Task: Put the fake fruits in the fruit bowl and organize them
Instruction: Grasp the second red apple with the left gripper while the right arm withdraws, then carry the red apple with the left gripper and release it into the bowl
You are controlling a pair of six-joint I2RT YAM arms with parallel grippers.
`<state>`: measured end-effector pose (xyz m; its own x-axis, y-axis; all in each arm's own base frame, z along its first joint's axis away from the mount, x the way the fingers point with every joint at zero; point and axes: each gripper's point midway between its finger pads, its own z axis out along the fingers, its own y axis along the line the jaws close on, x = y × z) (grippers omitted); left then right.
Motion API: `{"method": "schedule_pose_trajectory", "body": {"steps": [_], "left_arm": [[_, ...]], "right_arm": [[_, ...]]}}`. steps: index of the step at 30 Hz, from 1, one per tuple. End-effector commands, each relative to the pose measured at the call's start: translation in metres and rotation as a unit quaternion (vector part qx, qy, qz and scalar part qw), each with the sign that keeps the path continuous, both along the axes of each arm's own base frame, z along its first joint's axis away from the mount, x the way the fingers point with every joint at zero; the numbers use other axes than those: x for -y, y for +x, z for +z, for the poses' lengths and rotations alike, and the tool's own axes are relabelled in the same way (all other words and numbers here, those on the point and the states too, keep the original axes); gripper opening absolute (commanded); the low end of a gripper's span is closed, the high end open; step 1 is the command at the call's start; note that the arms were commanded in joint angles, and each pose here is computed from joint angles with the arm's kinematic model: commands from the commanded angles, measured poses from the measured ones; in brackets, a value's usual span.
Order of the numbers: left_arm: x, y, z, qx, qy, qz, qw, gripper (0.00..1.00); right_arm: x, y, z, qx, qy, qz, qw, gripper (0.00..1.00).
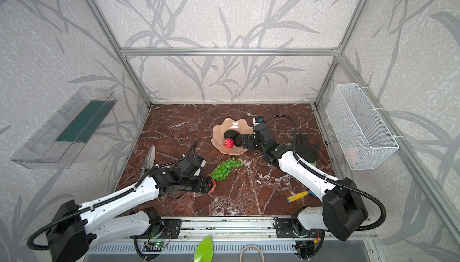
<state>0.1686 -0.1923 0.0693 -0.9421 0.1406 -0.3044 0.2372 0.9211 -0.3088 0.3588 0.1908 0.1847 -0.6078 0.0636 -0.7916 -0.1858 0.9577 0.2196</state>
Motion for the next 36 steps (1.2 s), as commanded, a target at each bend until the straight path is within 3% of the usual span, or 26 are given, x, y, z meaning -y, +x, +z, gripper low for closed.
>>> {"method": "schedule_pose_trajectory", "body": {"steps": [1,6,12,21,28,36], "left_arm": [[0.004,0.006,0.000,0.008,0.024,-0.013,1.000,0.90],[0.009,0.011,-0.012,0.003,0.036,-0.013,0.999,0.89],[0.015,0.012,-0.021,-0.011,0.038,-0.017,0.999,0.79],[0.003,0.010,-0.016,-0.002,0.048,0.001,0.999,0.54],[-0.019,0.015,0.022,0.054,0.051,0.030,0.997,0.51],[-0.018,0.063,0.093,0.142,0.000,0.047,0.989,0.53]], "right_arm": [[0.009,0.000,0.018,0.030,0.009,-0.014,0.999,0.91],[0.015,-0.003,0.018,0.033,0.011,-0.019,0.999,0.91],[0.021,-0.005,0.015,0.034,0.012,-0.024,0.999,0.91],[0.022,-0.005,0.009,0.028,0.018,-0.025,0.999,0.91],[0.020,-0.004,0.005,0.025,0.023,-0.023,0.999,0.91],[0.023,-0.008,0.005,0.023,0.022,-0.023,0.999,0.91]]}}
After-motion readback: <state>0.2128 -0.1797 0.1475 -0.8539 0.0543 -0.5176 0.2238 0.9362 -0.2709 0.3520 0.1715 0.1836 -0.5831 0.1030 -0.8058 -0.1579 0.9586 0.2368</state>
